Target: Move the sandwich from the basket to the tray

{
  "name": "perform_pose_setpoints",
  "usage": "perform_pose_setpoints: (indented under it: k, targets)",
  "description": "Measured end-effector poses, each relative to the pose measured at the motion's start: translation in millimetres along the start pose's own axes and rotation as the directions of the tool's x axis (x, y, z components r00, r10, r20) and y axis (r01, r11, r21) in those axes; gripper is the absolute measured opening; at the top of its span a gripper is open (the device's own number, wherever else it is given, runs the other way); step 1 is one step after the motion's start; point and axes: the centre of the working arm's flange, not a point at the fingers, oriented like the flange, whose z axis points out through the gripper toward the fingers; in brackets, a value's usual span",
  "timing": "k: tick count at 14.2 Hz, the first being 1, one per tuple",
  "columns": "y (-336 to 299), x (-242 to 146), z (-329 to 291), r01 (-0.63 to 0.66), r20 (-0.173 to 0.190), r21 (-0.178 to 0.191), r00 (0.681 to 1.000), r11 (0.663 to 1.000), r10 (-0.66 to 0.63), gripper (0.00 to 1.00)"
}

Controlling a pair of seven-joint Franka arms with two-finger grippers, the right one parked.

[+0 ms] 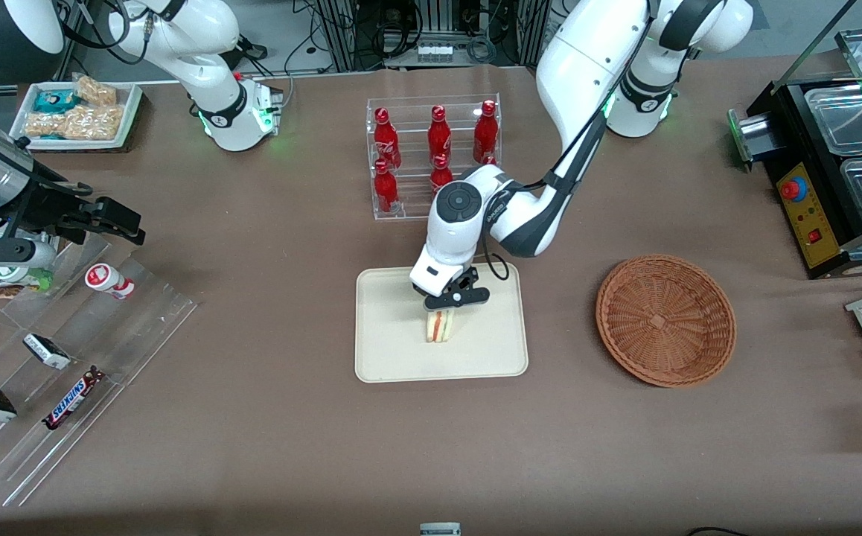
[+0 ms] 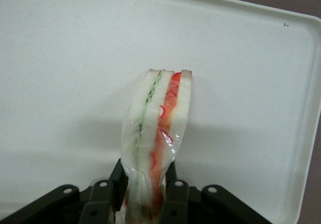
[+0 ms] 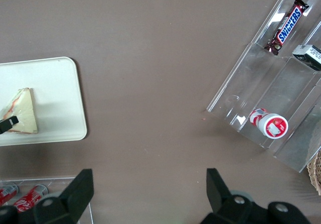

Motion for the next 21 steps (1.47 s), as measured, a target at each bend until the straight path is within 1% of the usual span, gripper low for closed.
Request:
perform_pose_setpoints:
  k: [1, 2, 3, 4, 5, 6, 7, 8, 10, 11, 13, 15, 18, 19, 21]
  targets:
    - [4.0, 3.3, -6.5, 0.001, -0.009, -0.013, 1.000, 1.000, -0.001, 0.53]
    - [9.6, 8.7, -17.7, 0.002, -0.024, -0.031, 1.000, 1.000, -0.003, 0.62]
    - [13.9, 14.8, -31.2, 0.008, -0.038, -0.046, 0.999, 0.999, -0.009, 0.74]
    - [16.1, 19.9, -47.8, 0.015, -0.042, -0.046, 0.999, 0.999, -0.017, 0.85]
    - [15.9, 23.2, -66.7, 0.021, -0.035, -0.030, 0.999, 0.999, -0.022, 0.94]
    - [14.3, 25.8, -88.8, 0.027, -0.027, -0.010, 0.999, 1.000, -0.027, 1.00]
    - [11.7, 29.5, -114.3, 0.033, -0.027, 0.002, 0.999, 0.999, -0.033, 1.00]
    - [6.6, 36.2, -140.7, 0.047, -0.038, 0.003, 0.998, 0.999, -0.047, 1.00]
    - [-14.2, 59.0, -184.6, 0.093, -0.074, -0.005, 0.993, 0.996, -0.093, 1.00]
    - [-26.5, 70.2, -196.5, 0.117, -0.085, 0.001, 0.989, 0.993, -0.117, 1.00]
    - [-55.7, 91.3, -204.9, 0.170, -0.080, 0.042, 0.983, 0.985, -0.166, 1.00]
    - [-92.5, 113.1, -206.1, 0.190, -0.052, 0.078, 0.981, 0.979, -0.186, 1.00]
    - [-175.9, 149.6, -223.5, 0.175, 0.022, 0.114, 0.984, 0.978, -0.179, 1.00]
    - [-211.1, 161.6, -238.0, 0.168, 0.053, 0.119, 0.983, 0.978, -0.176, 1.00]
    - [-275.3, 176.7, -272.1, 0.152, 0.109, 0.111, 0.980, 0.982, -0.164, 1.00]
